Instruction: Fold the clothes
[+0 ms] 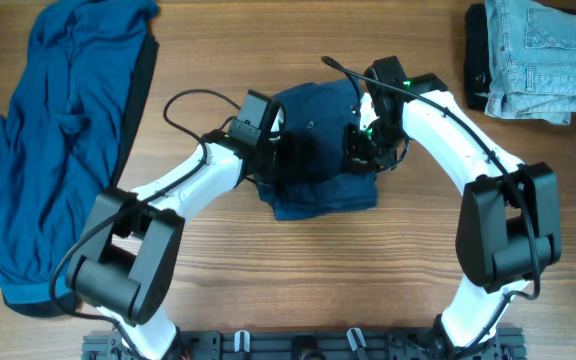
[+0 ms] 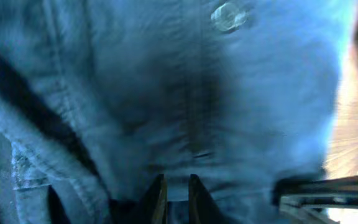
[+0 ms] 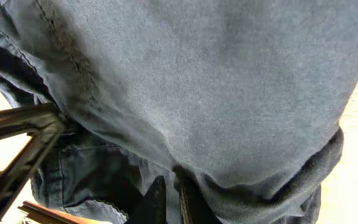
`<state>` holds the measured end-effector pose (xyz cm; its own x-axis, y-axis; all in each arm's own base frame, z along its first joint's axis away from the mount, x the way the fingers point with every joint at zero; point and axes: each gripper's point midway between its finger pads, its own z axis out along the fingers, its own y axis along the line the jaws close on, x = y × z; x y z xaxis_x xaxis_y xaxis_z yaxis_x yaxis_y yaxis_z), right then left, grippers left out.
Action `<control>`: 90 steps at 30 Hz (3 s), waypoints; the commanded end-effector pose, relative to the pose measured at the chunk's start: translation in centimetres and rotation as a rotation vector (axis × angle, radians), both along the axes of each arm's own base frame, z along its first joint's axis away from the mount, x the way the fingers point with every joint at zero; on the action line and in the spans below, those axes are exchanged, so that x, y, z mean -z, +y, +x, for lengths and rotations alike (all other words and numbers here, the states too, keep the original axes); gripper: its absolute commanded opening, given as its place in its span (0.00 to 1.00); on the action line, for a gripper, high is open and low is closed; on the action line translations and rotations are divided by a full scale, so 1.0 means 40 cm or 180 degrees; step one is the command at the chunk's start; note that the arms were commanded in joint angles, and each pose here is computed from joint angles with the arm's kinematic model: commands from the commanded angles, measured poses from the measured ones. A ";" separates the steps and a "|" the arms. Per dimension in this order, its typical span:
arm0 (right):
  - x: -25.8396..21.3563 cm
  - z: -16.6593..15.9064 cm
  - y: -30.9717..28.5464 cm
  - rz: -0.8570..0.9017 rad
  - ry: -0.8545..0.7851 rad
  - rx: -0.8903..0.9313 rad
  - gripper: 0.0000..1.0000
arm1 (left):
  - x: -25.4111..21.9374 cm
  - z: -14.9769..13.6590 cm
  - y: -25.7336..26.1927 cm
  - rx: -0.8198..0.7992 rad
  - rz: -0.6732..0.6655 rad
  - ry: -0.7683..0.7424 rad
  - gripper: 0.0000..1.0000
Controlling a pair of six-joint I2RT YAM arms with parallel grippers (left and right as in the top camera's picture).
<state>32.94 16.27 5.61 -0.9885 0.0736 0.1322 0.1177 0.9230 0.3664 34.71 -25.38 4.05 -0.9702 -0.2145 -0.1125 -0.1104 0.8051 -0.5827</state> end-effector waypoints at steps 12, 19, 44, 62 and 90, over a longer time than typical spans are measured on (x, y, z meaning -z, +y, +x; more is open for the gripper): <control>0.101 -0.068 -0.040 -0.0162 0.0102 -0.0007 0.24 | 0.091 -0.057 0.175 -0.0428 0.0294 0.0876 0.15; 0.109 -0.054 -0.063 -0.0309 0.0046 0.0086 0.16 | 0.063 -0.040 0.189 -0.0340 0.0254 0.0708 0.14; -0.147 0.293 -0.002 0.0243 -0.1584 0.0406 0.34 | -0.053 -0.111 -0.039 0.0136 -0.0056 0.0331 0.27; 0.124 0.321 -0.041 0.0228 -0.1052 0.0454 0.30 | 0.090 -0.173 0.025 0.0075 0.0411 0.0856 0.33; -0.059 0.025 -0.172 0.0011 -0.0657 -0.0395 0.99 | -0.155 -0.063 0.176 -0.0140 0.0907 -0.0412 1.00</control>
